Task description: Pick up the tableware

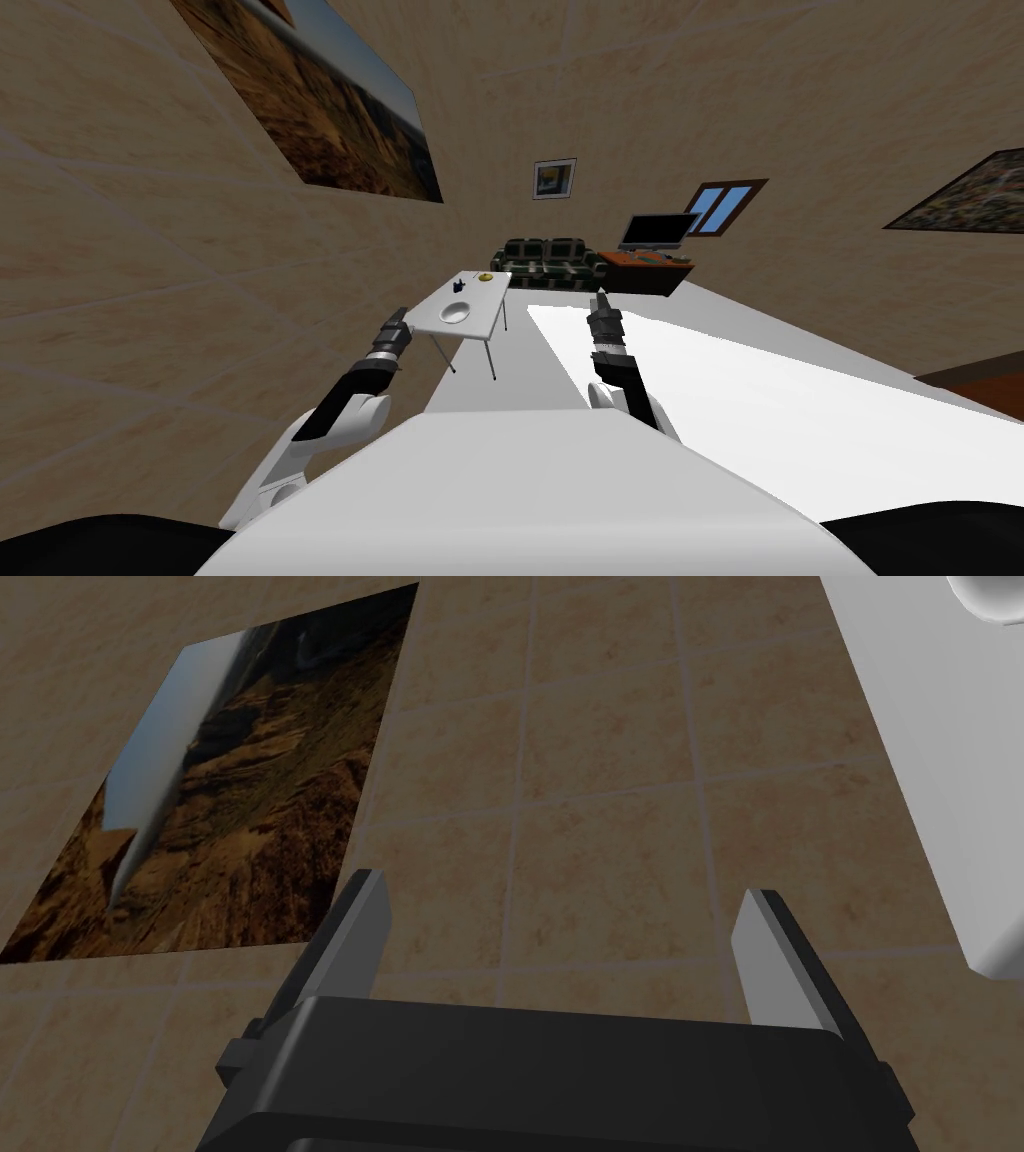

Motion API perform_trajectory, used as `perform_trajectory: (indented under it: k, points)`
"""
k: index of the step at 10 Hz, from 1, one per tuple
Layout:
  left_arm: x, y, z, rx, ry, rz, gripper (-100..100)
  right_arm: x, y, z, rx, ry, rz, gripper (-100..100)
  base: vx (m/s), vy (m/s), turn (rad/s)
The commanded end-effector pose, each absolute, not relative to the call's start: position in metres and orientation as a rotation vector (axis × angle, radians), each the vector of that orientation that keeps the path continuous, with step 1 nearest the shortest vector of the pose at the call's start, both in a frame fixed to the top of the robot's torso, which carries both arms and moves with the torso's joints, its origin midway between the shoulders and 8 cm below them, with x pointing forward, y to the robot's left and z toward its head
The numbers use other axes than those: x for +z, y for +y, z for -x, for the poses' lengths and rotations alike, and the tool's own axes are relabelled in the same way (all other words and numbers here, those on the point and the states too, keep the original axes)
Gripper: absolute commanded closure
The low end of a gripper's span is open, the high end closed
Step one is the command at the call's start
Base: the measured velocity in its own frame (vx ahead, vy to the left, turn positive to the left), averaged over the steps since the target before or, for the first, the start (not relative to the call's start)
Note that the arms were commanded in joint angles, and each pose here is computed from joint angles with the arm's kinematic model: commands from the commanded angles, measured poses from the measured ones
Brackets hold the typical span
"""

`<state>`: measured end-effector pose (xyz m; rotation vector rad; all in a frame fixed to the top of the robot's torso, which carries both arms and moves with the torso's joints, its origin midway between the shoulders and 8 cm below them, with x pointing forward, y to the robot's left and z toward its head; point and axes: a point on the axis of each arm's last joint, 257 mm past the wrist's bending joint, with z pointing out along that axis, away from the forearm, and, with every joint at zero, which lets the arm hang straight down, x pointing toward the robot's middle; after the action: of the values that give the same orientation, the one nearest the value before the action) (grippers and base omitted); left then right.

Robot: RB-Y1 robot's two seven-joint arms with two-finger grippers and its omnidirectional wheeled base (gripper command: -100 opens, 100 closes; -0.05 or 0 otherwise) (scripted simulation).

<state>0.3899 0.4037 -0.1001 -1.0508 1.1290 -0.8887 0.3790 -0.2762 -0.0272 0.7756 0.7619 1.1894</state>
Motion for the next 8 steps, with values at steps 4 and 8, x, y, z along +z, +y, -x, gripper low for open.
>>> perform_trajectory:
  k: [4, 8]
  points:
    - [-0.122, 0.429, -0.389, -0.797, 1.201, 1.125, -100, -0.027, -0.276, -0.379, 1.189, 0.762, -0.776, 0, 0.026, -0.069, 0.002]
    - [-0.143, 0.444, -0.385, -0.734, 1.258, 1.199, -100, -0.027, -0.276, -0.379, 1.189, 0.762, -0.776, 0, 0.037, -0.066, 0.008]
